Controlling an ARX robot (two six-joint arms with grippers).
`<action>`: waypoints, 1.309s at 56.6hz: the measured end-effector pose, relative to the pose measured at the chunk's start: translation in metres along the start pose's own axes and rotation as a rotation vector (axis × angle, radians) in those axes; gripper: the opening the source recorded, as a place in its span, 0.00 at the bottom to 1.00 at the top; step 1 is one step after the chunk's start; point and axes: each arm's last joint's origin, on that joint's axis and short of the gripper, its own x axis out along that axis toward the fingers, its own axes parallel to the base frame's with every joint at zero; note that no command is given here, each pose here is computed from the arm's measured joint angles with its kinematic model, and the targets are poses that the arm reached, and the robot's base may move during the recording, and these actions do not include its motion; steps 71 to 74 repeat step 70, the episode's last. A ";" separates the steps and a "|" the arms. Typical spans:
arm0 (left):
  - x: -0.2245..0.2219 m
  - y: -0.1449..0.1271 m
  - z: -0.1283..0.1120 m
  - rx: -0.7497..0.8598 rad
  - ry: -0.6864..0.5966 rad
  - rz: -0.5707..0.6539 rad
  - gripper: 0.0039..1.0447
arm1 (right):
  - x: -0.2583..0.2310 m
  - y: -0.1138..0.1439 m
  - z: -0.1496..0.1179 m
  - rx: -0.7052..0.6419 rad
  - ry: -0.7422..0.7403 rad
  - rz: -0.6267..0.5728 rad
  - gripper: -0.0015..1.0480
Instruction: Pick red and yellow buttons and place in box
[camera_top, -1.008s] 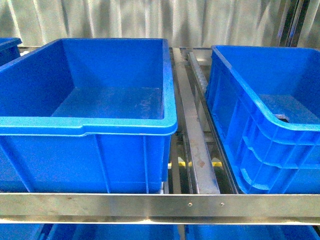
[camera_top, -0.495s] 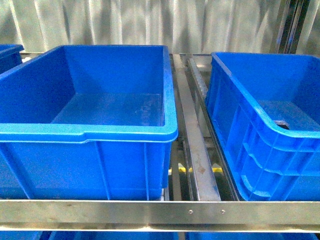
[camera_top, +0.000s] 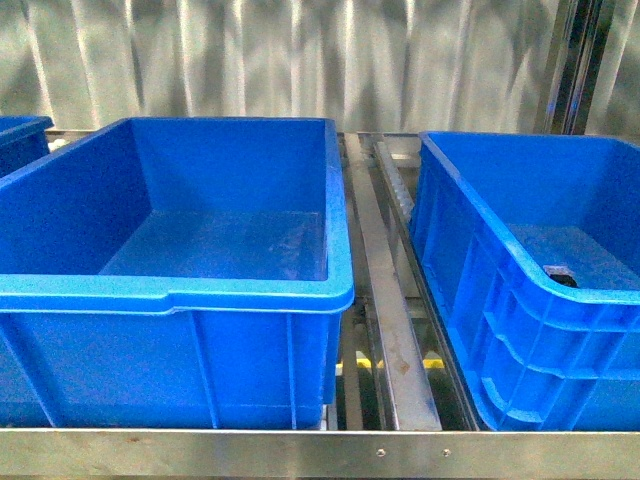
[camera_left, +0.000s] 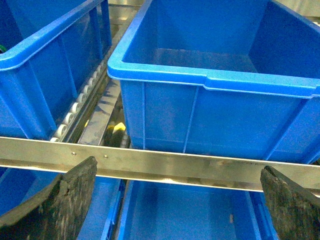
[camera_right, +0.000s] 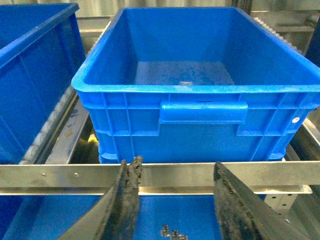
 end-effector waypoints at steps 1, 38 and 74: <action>0.000 0.000 0.000 0.000 0.000 0.000 0.93 | 0.000 0.000 0.000 0.000 0.000 0.000 0.50; 0.000 0.000 0.000 0.000 0.000 0.000 0.93 | 0.000 0.000 0.000 0.000 0.000 0.000 0.94; 0.000 0.000 0.000 0.000 0.000 0.000 0.93 | 0.000 0.000 0.000 0.000 0.000 0.000 0.94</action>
